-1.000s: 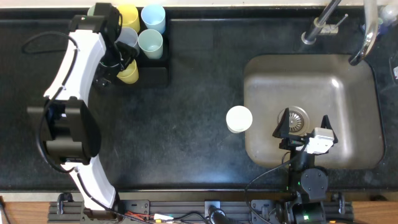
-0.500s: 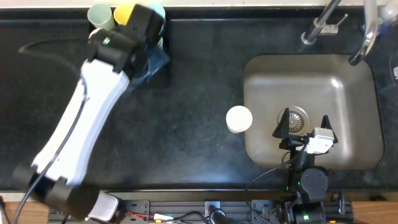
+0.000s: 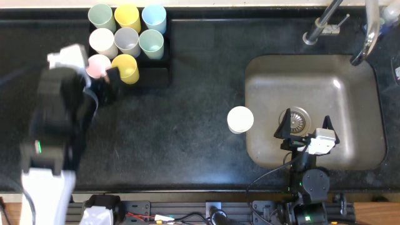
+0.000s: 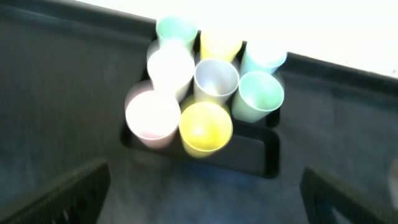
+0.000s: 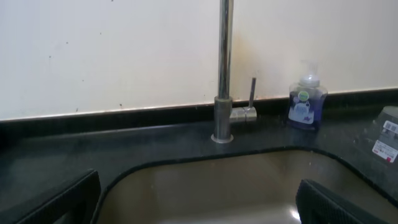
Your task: Store Cups
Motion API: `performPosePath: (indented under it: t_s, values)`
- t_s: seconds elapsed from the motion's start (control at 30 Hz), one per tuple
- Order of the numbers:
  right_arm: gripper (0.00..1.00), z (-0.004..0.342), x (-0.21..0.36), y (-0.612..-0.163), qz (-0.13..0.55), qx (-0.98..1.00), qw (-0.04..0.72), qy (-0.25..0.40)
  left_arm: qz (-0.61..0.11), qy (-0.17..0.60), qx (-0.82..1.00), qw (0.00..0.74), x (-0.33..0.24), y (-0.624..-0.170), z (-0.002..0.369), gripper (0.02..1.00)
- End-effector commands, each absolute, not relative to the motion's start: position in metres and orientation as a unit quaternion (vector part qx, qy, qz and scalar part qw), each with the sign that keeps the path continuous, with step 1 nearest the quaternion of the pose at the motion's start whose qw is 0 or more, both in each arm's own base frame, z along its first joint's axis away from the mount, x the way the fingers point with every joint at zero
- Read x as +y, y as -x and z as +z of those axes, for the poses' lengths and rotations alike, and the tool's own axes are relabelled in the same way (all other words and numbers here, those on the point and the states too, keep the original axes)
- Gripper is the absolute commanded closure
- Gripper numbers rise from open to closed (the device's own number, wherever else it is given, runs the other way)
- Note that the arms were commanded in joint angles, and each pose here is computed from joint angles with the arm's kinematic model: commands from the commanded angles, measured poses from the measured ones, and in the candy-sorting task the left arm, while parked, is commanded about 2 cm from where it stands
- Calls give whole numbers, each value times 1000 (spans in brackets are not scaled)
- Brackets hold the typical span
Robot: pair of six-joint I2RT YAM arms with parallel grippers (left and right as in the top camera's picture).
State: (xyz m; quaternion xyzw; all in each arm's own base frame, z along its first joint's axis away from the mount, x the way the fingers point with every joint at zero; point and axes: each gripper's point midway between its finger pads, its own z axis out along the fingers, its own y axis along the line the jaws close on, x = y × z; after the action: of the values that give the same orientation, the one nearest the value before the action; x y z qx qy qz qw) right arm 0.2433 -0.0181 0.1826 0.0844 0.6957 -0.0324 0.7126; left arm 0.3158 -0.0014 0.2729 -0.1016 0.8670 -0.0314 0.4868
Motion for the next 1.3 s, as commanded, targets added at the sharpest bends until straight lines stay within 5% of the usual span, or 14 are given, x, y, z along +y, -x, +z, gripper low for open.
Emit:
performPosePath:
  t_s: [0.03, 0.43, 1.3]
  values:
    - [3, 179, -18, -244, -33, 696, 712, -85, 31, -30, 821, 569, 5, -282, 242, 20]
    - [3, 179, -18, -244, -33, 696, 712, -85, 0, 11, 742, 670, 4, -246, 151, 20]
    - [5, 179, -18, -244, -33, 696, 712, -85, 2, 16, 734, 679, 5, -246, 156, 20]
